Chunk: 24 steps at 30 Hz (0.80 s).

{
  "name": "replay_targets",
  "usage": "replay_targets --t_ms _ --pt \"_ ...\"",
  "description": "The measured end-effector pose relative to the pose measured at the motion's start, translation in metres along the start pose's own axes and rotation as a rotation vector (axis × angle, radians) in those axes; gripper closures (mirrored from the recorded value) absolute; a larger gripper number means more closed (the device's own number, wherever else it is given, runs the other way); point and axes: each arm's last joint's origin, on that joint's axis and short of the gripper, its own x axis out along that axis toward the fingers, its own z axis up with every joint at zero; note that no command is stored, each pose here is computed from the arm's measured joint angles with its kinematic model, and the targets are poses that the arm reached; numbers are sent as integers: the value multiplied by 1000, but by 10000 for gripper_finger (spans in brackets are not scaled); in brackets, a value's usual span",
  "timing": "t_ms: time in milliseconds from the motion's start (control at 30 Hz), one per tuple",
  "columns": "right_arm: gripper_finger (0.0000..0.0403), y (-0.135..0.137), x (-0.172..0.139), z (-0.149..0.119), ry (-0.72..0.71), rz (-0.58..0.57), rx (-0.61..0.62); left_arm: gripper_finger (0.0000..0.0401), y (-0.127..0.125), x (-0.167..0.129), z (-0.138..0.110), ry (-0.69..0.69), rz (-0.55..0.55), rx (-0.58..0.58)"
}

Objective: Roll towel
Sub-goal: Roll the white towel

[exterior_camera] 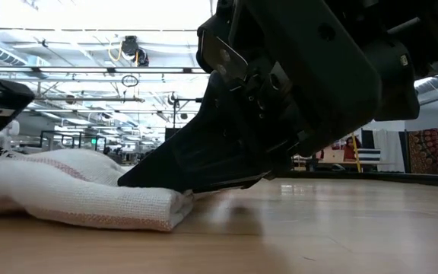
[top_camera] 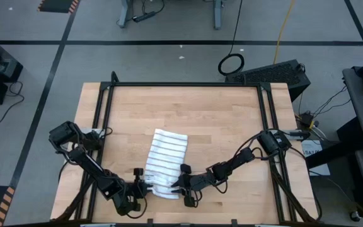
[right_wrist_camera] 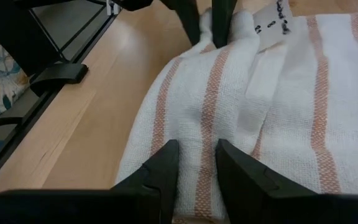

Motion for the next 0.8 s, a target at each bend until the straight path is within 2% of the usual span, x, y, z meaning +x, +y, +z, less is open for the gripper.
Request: replay_targets --t_ms 100,233,367,467,600,700,800 --pt "300 3 -5 6 11 6 -36 375 2 -2 3 3 -24 1" --pt "300 14 -25 21 61 -14 -105 376 5 -14 12 -7 -79 -28" --pt "284 35 -49 32 98 -19 -233 375 9 -27 18 -9 -137 -74" --pt "254 55 -56 28 65 -7 -317 373 9 -30 22 -20 -154 -101" --pt "198 77 -54 15 -47 -93 -437 373 12 -27 23 -12 -158 -132" --pt "161 82 -50 7 -116 -205 -494 373 14 -26 25 -11 -153 -152" --pt "140 79 -45 2 -109 -236 -521 373 18 -23 28 -4 -152 -177"
